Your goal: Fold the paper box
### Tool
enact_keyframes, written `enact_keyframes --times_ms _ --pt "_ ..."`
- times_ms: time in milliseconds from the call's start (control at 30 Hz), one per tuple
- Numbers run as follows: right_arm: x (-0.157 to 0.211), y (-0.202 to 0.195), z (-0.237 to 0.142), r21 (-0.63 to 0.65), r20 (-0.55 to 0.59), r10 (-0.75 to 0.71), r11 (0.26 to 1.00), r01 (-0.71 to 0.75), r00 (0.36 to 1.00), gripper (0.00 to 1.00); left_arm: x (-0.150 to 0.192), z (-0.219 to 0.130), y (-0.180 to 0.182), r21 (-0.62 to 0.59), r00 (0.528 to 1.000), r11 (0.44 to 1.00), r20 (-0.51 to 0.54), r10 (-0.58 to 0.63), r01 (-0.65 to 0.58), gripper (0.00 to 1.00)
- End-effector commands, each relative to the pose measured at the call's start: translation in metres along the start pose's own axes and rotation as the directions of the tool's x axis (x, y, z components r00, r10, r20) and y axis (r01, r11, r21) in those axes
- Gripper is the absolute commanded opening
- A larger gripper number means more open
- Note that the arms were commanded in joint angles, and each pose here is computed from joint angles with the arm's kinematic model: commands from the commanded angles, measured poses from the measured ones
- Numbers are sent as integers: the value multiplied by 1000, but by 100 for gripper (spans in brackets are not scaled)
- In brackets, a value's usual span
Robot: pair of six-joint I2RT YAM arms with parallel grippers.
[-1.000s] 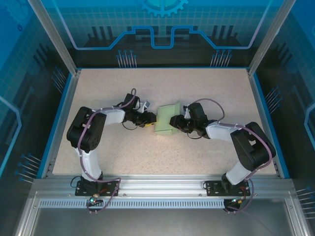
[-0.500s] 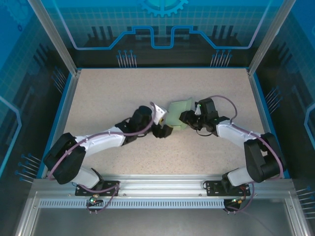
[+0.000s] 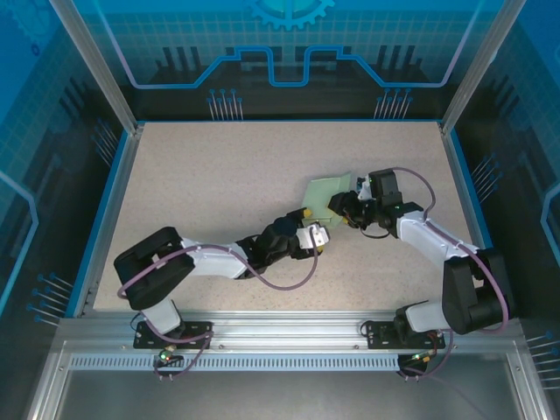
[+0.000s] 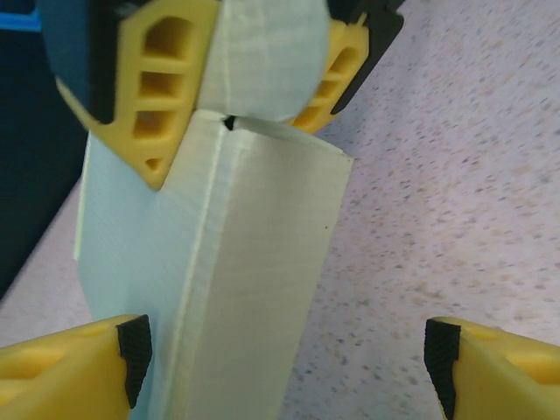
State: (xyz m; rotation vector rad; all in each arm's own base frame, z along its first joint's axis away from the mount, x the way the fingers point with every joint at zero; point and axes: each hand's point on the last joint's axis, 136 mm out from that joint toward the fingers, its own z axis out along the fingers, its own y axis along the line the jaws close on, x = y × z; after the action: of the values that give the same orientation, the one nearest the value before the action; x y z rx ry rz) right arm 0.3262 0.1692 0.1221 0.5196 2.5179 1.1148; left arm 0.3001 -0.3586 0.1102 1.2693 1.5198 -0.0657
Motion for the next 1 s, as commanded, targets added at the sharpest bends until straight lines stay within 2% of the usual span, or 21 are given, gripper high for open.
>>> enact_keyframes --times_ms 0,233,600,767,967 --pt "-1 14 -9 -46 -23 20 999 -21 1000 44 -25 6 29 -172 992 978 41 124 -115 83" --pt "1 15 -9 -55 -29 34 998 -35 999 44 -21 12 36 -245 986 956 11 168 -161 75" --pt "-3 18 -10 -59 -14 41 997 -42 999 48 -19 5 39 -271 986 951 25 163 -150 48" --pt "-5 20 -13 -60 -2 40 997 -40 999 53 -16 1 37 -274 988 953 43 149 -132 39" --pt "-8 22 -20 -55 16 29 998 -28 999 64 -9 -2 33 -263 992 959 41 119 -104 36"
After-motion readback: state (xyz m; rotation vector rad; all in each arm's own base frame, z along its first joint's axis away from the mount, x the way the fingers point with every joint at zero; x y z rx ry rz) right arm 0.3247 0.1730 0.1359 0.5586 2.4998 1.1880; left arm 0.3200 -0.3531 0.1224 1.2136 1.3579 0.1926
